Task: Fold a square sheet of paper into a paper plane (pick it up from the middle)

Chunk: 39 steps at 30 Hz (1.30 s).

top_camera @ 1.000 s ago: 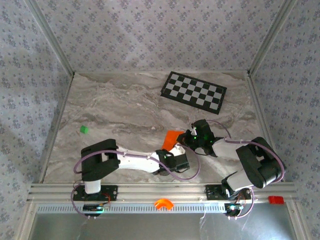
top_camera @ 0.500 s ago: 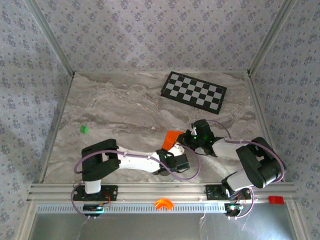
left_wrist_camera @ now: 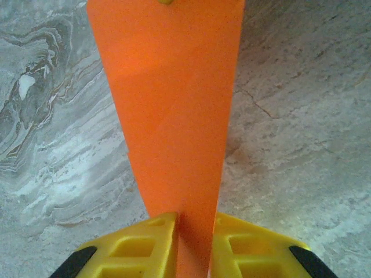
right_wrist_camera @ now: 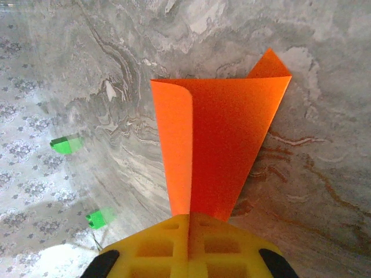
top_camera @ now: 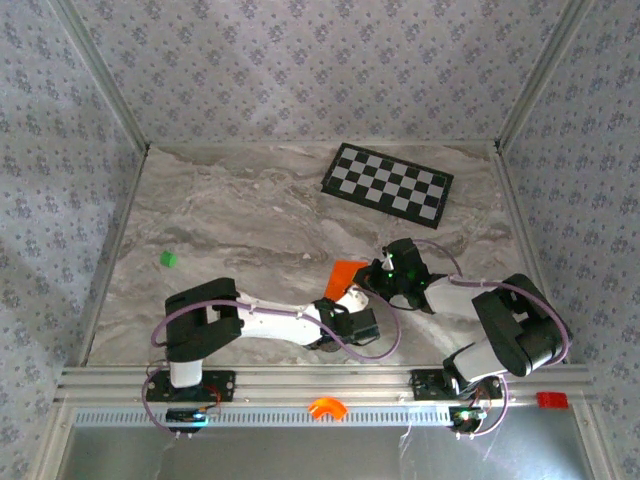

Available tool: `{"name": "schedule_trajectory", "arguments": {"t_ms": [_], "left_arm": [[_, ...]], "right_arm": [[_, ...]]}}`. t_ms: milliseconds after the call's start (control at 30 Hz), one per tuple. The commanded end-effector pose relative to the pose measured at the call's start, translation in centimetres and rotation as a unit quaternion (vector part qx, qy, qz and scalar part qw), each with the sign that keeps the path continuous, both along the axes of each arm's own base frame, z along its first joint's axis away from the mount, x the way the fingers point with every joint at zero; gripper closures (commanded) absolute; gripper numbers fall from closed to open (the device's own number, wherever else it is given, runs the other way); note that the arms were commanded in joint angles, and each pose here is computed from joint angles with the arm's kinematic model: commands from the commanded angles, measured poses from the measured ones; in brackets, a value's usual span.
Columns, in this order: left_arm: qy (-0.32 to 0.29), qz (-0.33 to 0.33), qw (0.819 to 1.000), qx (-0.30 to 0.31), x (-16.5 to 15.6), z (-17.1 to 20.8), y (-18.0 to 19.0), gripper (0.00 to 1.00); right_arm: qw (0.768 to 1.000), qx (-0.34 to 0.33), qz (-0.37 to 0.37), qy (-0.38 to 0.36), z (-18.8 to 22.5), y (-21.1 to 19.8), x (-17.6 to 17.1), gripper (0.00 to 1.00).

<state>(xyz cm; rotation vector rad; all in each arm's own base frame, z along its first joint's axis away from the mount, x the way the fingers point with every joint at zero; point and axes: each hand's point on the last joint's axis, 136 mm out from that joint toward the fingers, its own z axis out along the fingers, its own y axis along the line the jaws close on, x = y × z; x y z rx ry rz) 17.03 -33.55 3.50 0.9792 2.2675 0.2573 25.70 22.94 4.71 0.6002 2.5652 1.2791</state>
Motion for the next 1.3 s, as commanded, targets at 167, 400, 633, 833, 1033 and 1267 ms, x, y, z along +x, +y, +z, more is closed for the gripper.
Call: {"name": "schedule_trajectory", "arguments": {"t_ms": [167,400,633,833,1033,1267], "left_arm": [[-0.016,0.013,1.0,0.006,0.2,0.3,0.42,0.85],[-0.014,0.014,1.0,0.0,0.14,0.23,0.37,0.95],[-0.006,0.027,0.999,-0.026,0.34,0.34,0.55,0.99],[-0.006,0.03,0.999,-0.025,0.46,0.4,0.84,0.88],[-0.004,0.029,0.999,-0.026,0.49,0.44,0.46,0.89],[-0.002,0.024,0.999,-0.033,0.44,0.63,0.05,0.95]], "right_arm": [[1.0,0.009,-0.001,0.001,0.8,0.26,0.41,1.0],[1.0,0.01,0.001,0.0,0.95,0.35,0.46,1.0],[1.0,0.008,0.004,-0.005,1.13,0.29,0.38,1.0],[1.0,0.006,0.003,-0.005,1.13,0.15,0.36,1.0],[1.0,0.008,0.003,-0.004,1.13,0.26,0.33,1.0],[1.0,0.006,0.002,-0.002,0.89,0.15,0.21,1.0]]}}
